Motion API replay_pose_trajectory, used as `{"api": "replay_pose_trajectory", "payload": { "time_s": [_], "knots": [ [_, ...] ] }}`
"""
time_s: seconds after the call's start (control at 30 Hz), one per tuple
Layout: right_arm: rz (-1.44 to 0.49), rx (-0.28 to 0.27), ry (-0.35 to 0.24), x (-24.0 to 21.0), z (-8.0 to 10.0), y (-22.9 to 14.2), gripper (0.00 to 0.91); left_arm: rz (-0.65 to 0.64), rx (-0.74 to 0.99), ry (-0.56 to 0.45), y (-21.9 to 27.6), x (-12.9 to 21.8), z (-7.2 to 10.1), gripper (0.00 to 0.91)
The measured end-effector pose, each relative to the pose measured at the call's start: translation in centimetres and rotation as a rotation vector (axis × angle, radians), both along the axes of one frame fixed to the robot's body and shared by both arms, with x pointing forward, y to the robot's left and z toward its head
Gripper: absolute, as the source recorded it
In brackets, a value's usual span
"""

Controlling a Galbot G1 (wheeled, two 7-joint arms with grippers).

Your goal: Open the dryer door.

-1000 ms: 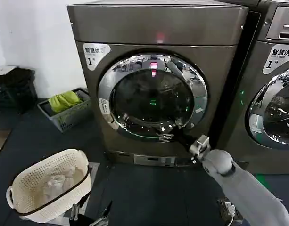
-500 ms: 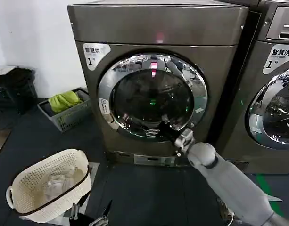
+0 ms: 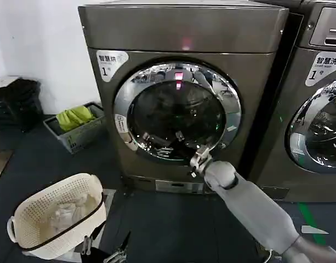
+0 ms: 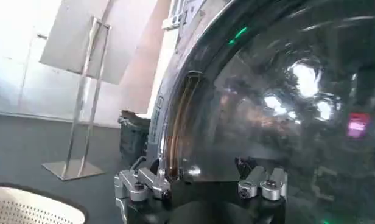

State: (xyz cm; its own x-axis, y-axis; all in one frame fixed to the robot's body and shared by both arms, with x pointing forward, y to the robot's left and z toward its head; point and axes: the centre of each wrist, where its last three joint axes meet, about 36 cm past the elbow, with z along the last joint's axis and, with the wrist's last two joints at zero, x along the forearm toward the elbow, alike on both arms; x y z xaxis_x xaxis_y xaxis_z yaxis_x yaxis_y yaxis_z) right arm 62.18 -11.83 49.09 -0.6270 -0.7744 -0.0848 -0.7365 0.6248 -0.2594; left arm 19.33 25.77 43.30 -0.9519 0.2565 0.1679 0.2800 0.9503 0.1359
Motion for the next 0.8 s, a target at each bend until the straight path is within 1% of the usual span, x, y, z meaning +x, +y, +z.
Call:
{"api": "replay_pose_trajectory", "payload": {
  "time_s": [0.5, 0.8],
  "knots": [
    [0.018, 0.013, 0.001, 1.3, 0.7, 4.5, 0.907, 0.001, 0.005, -0.004, 0.0, -0.1, 0.0, 0.907],
    [0.031, 0.015, 0.002, 1.4, 0.9, 6.3, 0.907, 0.002, 0.005, -0.006, 0.0, 0.1, -0.1, 0.907]
  ]
}}
